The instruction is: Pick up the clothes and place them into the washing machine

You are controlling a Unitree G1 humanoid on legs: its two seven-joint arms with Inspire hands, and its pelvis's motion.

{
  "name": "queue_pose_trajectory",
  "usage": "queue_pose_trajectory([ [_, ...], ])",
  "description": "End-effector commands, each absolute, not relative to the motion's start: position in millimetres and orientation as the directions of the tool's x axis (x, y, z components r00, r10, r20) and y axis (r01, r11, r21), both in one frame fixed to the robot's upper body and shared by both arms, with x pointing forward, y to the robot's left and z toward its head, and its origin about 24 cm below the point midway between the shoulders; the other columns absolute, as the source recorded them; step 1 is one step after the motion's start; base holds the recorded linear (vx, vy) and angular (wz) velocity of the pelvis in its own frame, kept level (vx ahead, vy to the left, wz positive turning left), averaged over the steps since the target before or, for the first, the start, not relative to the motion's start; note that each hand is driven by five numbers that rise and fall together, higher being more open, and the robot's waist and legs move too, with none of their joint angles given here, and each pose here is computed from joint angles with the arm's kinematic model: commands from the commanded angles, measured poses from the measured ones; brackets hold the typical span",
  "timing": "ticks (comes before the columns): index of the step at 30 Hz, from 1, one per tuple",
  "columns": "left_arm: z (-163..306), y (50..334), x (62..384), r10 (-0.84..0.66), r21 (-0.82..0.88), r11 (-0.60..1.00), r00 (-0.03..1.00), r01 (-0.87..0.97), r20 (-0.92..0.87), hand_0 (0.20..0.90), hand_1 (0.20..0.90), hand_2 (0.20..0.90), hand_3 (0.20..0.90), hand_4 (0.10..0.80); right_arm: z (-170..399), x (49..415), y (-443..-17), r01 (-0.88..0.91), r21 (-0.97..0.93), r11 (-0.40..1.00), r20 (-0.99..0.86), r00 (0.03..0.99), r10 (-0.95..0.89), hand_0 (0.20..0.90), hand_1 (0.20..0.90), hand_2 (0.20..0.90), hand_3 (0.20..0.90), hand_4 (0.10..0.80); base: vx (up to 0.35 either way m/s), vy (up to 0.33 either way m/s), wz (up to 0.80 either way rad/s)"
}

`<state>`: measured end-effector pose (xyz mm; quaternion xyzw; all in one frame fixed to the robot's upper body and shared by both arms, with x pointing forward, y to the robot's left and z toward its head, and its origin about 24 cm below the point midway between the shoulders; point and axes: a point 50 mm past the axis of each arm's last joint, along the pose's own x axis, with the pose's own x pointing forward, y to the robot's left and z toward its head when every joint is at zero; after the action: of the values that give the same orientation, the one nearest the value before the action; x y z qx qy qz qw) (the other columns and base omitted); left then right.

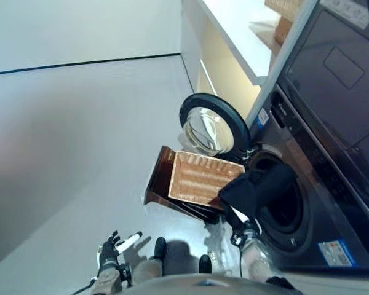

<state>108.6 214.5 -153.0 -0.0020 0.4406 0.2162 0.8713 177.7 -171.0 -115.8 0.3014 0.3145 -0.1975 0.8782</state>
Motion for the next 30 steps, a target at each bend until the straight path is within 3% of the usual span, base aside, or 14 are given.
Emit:
queue_pose_trajectory([
  [1,-131.5,236.5,147.1,0.416,0.209,0.903,0.644,-0.375,-0.643,0.9,0.9,0.9,0.9,0.8,-86.3,219.7,-160.3,0.451,0.555,0.699,-0.511,0.848,-0.141,0.2,0.2,0.2,0.2,0.3,0.179,0.171,-0.49],
  [10,-111.7,244.1,180.4,0.416,0.192,0.907,0.73,-0.374,-0.543,0.9,0.9,0.9,0.9,0.8,-73.0,240.0,-150.3,0.444,0.646,0.621,-0.465,0.874,-0.141,0.2,0.2,0.2,0.2,0.3,0.126,0.067,-0.07],
  [16,-117.5,244.1,172.8,0.431,0.197,0.898,0.698,-0.392,-0.573,0.9,0.9,0.9,0.9,0.8,-69.0,243.9,-147.4,0.443,0.652,0.616,-0.463,0.875,-0.139,0.2,0.2,0.2,0.2,0.3,0.174,-0.116,0.03],
  [20,-126.2,233.9,159.8,0.409,0.171,0.904,0.677,-0.392,-0.612,0.9,0.9,0.9,0.9,0.8,-80.8,223.1,-150.0,0.479,0.649,0.591,-0.505,0.852,-0.136,0.2,0.2,0.2,0.2,0.3,0.171,-0.127,0.73],
  [30,-120.9,226.7,172.0,0.394,0.109,0.905,0.711,-0.412,-0.582,0.9,0.9,0.9,0.9,0.8,-79.7,229.4,-160.5,0.486,0.641,0.593,-0.49,0.855,-0.171,0.2,0.2,0.2,0.2,0.3,0.047,-0.107,0.28],
])
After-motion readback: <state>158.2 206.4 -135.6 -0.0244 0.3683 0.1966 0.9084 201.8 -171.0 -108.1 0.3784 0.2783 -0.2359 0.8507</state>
